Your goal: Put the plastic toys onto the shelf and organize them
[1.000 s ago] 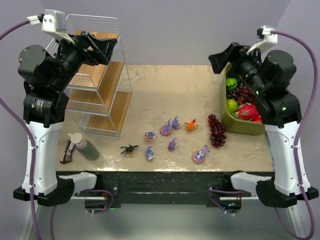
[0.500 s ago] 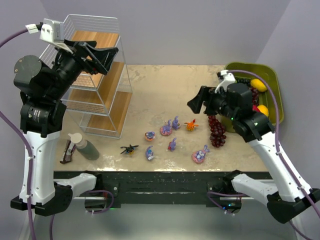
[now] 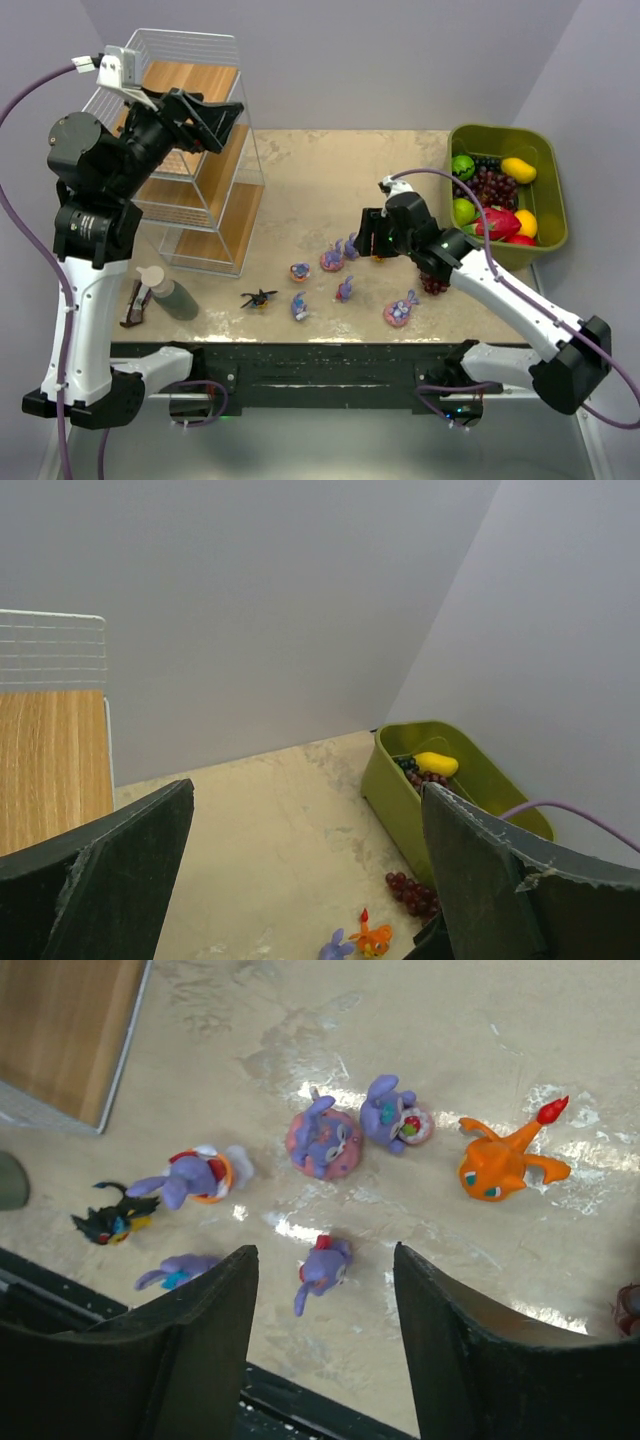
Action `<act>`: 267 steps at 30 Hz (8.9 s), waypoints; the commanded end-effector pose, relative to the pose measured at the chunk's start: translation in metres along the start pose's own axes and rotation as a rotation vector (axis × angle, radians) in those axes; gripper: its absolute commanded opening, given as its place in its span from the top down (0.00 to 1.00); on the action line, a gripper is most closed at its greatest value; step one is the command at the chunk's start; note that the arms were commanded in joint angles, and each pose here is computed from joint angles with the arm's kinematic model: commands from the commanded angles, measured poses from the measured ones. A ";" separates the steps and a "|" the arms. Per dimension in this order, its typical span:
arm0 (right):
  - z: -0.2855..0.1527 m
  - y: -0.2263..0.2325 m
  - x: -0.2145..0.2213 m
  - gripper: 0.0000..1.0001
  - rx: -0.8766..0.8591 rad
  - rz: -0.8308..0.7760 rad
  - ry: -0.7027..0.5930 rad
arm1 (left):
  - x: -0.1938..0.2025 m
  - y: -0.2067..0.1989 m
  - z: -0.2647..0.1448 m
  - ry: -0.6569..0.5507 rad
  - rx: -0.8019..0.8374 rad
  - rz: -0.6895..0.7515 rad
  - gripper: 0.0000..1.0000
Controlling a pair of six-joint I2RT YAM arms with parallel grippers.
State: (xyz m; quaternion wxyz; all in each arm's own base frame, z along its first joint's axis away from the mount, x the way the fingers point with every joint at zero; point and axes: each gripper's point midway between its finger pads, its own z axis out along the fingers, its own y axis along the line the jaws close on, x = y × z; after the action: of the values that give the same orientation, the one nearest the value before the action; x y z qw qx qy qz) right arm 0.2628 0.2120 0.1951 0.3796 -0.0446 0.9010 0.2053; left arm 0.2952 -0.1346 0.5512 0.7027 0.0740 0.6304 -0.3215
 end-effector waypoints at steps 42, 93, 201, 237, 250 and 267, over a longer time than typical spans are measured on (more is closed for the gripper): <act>0.039 -0.005 -0.050 0.29 0.136 0.092 -0.158 | 0.068 -0.045 0.044 0.173 0.084 -0.089 0.01; -0.063 -0.109 -0.031 0.31 0.479 0.294 -0.224 | 0.479 -0.018 0.029 0.691 -0.415 0.103 0.60; -0.026 -0.096 -0.053 0.30 0.421 0.208 -0.223 | -0.023 0.123 0.051 0.092 -0.678 0.432 1.00; -0.006 -0.097 -0.049 0.30 0.422 0.208 -0.197 | 0.015 0.159 0.100 0.211 -0.574 0.461 0.66; -0.005 -0.095 -0.050 0.30 0.417 0.219 -0.199 | -0.009 0.140 0.094 0.125 -0.535 0.436 0.35; -0.011 -0.088 -0.049 0.28 0.380 0.235 -0.187 | -0.057 0.083 0.043 -0.018 -0.430 0.350 0.13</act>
State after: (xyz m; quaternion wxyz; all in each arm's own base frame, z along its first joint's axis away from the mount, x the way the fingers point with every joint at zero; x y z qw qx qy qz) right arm 0.3093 0.1202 0.1931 0.4260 0.1458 0.8912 0.0560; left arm 0.4101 -0.0704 0.5537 0.7200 0.0411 0.6927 -0.0099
